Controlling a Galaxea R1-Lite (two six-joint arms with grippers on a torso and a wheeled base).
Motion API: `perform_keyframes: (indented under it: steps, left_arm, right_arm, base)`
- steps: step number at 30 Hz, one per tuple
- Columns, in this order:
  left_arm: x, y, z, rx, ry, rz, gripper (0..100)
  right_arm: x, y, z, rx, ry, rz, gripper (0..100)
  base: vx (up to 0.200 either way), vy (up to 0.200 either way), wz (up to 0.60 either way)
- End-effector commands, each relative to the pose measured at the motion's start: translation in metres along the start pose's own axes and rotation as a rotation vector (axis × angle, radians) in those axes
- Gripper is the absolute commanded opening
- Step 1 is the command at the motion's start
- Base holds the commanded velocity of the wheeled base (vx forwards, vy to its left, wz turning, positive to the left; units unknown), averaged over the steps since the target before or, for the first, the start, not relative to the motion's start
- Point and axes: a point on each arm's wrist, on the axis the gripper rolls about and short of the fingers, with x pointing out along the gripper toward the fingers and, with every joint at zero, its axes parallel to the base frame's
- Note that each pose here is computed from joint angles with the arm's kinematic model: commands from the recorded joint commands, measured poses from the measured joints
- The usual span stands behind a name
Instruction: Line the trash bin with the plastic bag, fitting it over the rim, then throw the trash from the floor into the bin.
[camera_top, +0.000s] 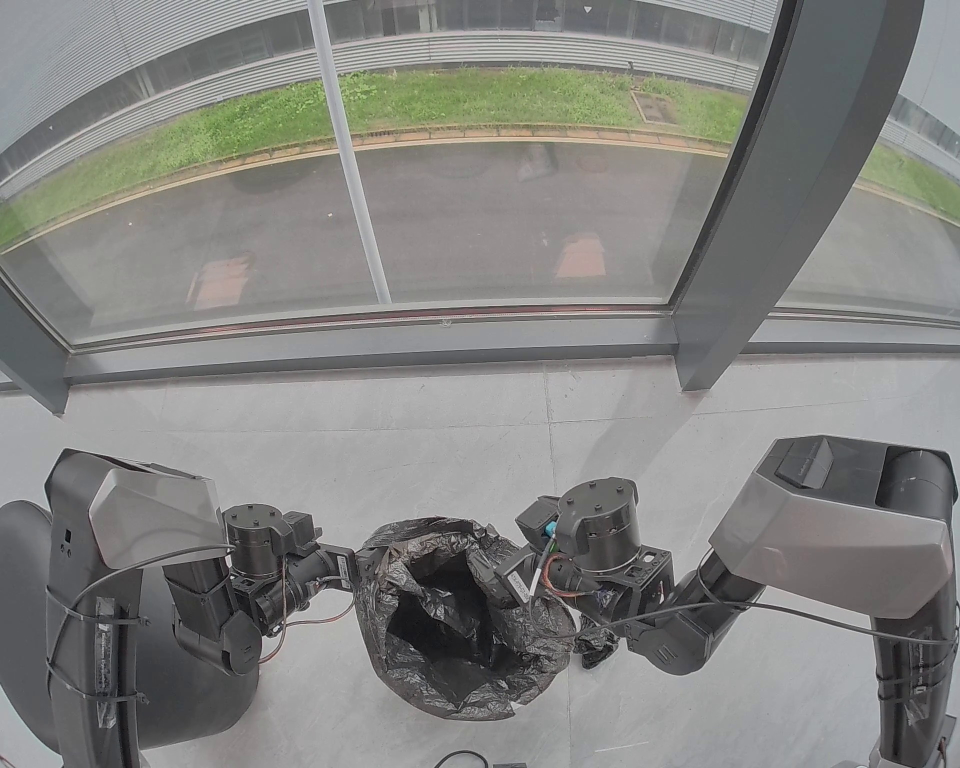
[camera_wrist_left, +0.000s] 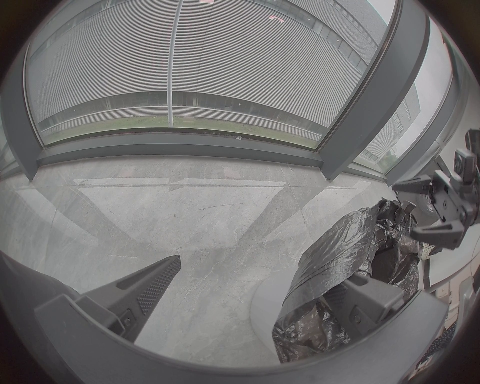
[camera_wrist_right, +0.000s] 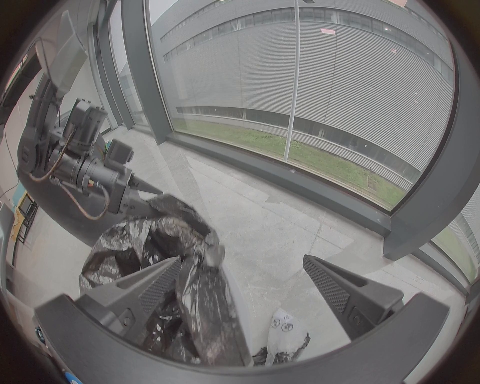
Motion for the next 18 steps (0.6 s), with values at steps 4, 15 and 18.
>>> perform_keyframes:
  steps: [4,15,18]
  left_arm:
    - [-0.002,0.000,0.001,-0.003,-0.010,0.000,100]
    - [-0.002,0.000,0.000,-0.005,-0.008,0.000,100]
    - [-0.002,0.000,0.000,-0.005,-0.007,0.000,100]
  right_arm:
    - [-0.021,-0.004,-0.022,-0.005,0.041,-0.007,100]
    - [-0.013,-0.029,-0.034,0.028,0.060,-0.077,100]
    - [-0.008,-0.035,-0.033,0.038,0.051,-0.094,100]
  base:
    - [0.000,0.000,0.00]
    - [0.000,0.000,0.00]
    - [0.000,0.000,0.00]
